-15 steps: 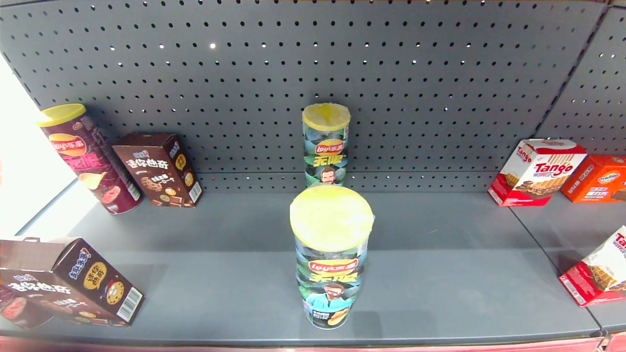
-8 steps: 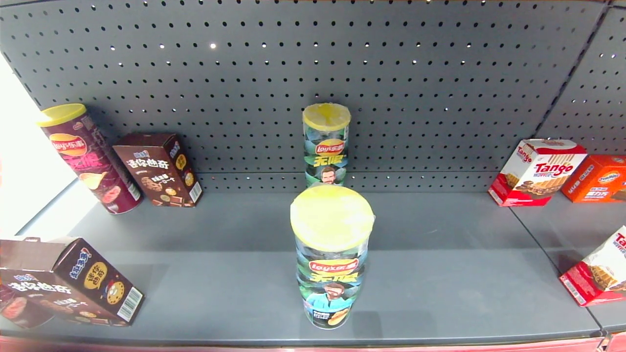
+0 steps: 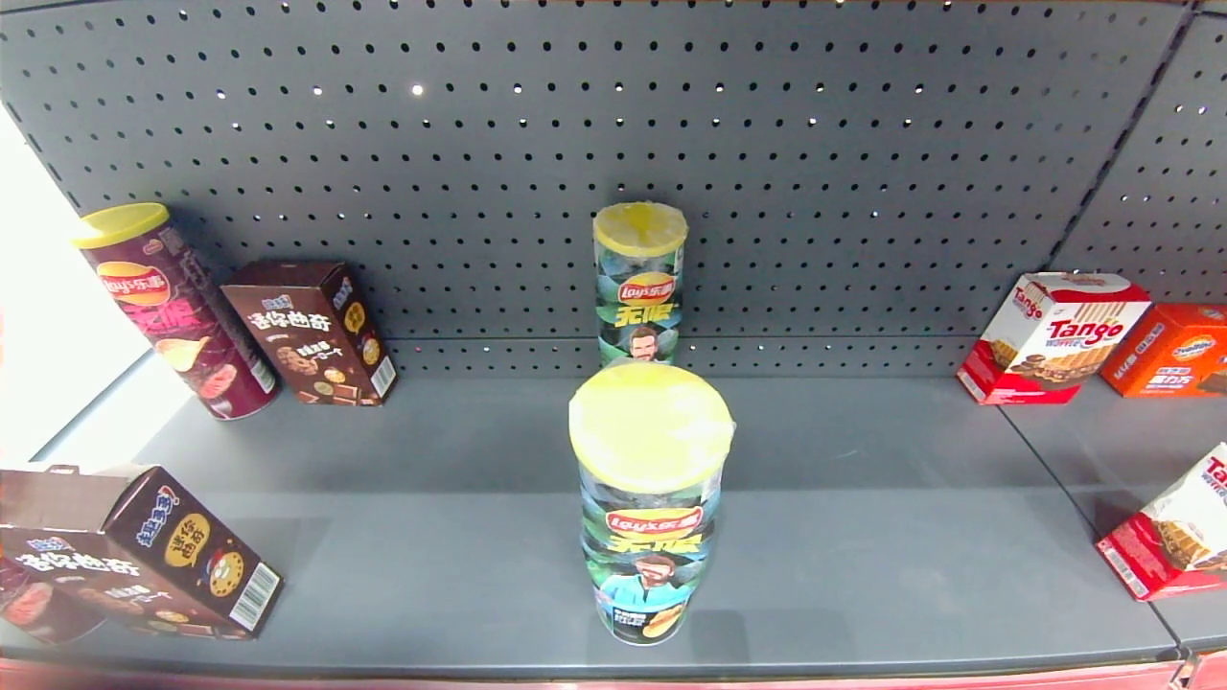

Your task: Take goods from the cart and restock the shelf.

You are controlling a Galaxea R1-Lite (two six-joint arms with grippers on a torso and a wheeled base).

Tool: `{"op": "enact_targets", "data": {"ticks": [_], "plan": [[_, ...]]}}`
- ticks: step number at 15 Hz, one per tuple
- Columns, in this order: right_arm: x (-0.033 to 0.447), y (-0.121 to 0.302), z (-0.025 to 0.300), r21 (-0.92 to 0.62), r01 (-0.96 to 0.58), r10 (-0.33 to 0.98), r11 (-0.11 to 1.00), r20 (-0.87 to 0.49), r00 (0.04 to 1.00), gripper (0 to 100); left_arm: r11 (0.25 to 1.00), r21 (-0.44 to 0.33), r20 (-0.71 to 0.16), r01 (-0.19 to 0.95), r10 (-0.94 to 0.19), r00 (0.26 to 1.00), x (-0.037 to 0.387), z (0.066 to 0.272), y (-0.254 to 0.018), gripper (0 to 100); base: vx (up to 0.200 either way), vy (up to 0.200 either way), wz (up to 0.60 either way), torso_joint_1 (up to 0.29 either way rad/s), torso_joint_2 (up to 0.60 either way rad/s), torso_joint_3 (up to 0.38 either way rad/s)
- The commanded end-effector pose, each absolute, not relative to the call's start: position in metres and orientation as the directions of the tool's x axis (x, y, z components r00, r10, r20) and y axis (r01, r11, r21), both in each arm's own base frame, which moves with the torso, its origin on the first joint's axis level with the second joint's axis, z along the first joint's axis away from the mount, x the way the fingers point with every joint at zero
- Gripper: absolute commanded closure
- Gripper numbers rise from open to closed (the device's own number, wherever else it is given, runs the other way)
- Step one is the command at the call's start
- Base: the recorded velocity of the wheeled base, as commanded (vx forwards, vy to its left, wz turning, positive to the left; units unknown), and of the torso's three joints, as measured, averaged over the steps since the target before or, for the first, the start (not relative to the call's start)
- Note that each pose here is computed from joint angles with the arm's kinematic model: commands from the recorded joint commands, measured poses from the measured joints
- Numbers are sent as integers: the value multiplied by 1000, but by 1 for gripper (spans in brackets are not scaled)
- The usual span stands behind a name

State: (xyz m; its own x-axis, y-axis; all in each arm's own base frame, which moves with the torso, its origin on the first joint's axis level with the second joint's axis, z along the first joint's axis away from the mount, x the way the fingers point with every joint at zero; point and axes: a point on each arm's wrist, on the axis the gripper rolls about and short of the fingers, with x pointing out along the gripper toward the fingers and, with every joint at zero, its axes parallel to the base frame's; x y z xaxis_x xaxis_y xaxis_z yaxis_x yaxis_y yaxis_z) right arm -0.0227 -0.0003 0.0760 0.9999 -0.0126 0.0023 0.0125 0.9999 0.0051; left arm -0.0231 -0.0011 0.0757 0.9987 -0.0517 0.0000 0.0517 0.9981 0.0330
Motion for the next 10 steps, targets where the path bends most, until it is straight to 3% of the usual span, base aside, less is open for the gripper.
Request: {"op": "enact_targets", "data": {"ticks": [1,2,4,10], "plan": [[-23,0,76,5,12,-12,1000,2,1000,0,998,34,-2,52,-52,999,-23,76,-1,0,0,0,0,0,0,0],[-23,0,76,5,12,-12,1000,2,1000,0,998,34,-2,52,-52,999,-23,76,-1,0,0,0,0,0,0,0],[-23,0,76,5,12,-12,1000,2,1000,0,998,29,-2,51,-51,999,-23,76,-1,0,-200,0,0,2,2,5],[-23,0,76,5,12,-12,1000,2,1000,0,998,29,0,51,-51,999,-23,76,-1,0,0,0,0,0,0,0]]}}
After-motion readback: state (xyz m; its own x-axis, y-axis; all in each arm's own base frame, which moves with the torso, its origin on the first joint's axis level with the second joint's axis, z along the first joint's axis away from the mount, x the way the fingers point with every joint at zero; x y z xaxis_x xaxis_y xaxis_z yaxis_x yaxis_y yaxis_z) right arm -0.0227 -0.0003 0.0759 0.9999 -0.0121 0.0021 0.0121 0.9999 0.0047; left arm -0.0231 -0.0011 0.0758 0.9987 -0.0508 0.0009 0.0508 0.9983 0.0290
